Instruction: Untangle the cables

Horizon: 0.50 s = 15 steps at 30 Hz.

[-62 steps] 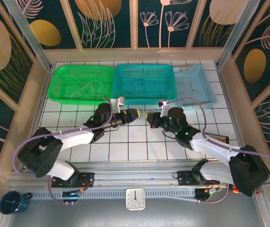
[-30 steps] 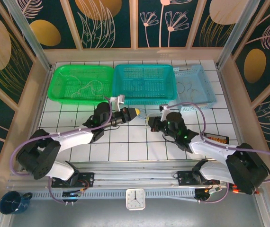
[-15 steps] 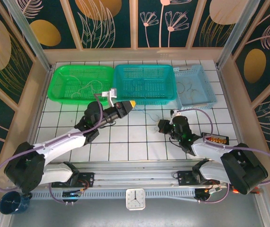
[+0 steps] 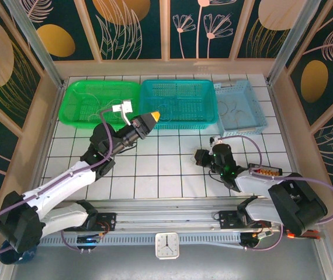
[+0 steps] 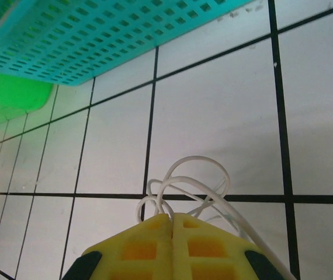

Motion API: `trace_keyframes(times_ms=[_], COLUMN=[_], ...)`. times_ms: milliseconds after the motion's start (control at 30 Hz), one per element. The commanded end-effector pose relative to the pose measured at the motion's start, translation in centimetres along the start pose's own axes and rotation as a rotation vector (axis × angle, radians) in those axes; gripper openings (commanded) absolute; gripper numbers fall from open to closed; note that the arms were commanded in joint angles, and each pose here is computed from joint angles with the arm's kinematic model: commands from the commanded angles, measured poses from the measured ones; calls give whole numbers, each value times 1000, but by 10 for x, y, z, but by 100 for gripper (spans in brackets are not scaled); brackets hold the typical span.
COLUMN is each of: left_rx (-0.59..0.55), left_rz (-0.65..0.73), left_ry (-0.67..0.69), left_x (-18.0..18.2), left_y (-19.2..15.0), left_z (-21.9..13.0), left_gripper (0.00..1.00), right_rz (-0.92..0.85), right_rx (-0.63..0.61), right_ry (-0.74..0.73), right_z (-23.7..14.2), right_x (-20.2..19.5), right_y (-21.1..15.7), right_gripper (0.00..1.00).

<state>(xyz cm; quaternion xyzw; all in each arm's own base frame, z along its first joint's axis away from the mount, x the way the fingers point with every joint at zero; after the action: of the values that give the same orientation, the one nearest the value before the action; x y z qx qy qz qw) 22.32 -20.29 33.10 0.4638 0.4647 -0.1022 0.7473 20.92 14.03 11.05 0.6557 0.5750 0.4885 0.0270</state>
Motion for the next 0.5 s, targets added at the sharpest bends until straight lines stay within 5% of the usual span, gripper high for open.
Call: trace_keyframes(times_ms=[0,467], left_rx=[-78,-92], left_rz=[56,126], left_ry=[-27,-23], left_x=[-20,-27], left_y=[21,43], left_z=[-4,3], left_gripper=[0,0], right_rz=[-1,-17], right_rx=[-16,-11], right_ry=[26,53], right_z=[3,0], right_x=[4,14], right_y=[4,8], right_gripper=[0,0])
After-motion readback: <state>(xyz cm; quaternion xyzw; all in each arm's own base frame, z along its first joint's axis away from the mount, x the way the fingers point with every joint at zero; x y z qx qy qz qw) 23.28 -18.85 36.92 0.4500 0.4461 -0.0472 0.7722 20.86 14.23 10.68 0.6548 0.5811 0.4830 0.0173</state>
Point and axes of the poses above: each hand's point on the last joint's axis, 136 mm out from that joint toward the fingers, its own z axis out along the fingers, its own x axis along the line the jaws close on, y = z × x, the point moved 9 cm from there along -z, back along the fingers, and after that the axes turned 1 degree about -z, right-handed, at the moved point
